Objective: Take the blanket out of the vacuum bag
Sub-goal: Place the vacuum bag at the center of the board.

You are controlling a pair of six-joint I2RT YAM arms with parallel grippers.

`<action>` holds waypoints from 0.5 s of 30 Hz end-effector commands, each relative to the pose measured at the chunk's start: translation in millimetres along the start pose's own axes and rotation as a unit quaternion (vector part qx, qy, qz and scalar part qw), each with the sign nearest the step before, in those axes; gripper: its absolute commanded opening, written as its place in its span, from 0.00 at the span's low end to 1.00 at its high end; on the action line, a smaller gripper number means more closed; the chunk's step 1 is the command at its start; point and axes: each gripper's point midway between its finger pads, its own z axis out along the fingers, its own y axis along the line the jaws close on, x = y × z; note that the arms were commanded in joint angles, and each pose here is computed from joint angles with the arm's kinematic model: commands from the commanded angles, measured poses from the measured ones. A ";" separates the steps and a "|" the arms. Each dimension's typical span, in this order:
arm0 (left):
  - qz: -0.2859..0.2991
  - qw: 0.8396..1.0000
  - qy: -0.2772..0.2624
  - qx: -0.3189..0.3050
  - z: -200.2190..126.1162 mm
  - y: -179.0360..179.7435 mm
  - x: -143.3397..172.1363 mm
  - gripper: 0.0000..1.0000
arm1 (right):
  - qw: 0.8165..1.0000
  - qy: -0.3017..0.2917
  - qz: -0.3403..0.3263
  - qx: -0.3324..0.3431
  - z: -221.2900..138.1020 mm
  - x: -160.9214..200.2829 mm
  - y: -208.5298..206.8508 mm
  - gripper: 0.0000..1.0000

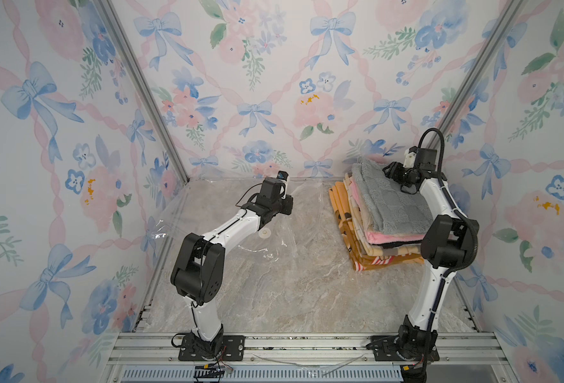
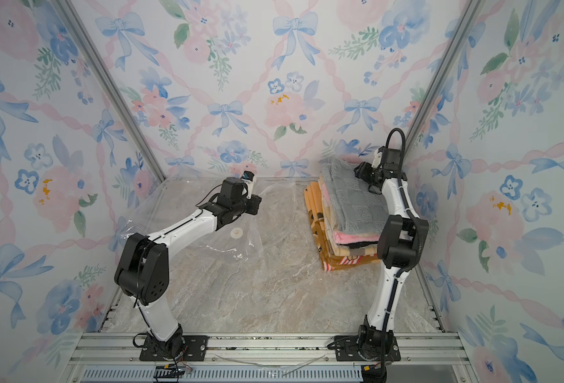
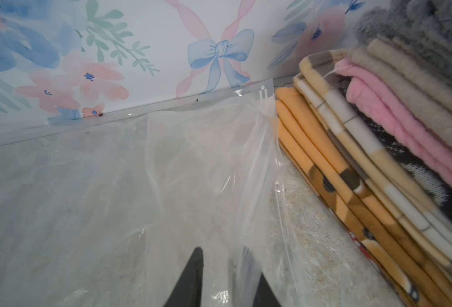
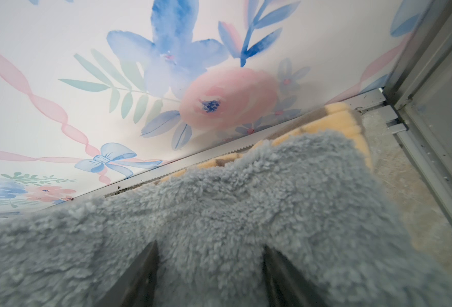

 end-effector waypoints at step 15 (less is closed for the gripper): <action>0.061 0.988 -0.104 0.101 -92.1 -43.8 -79.0 0.79 | 0.997 -0.036 -0.066 0.005 -96.8 -7.8 81.2 0.65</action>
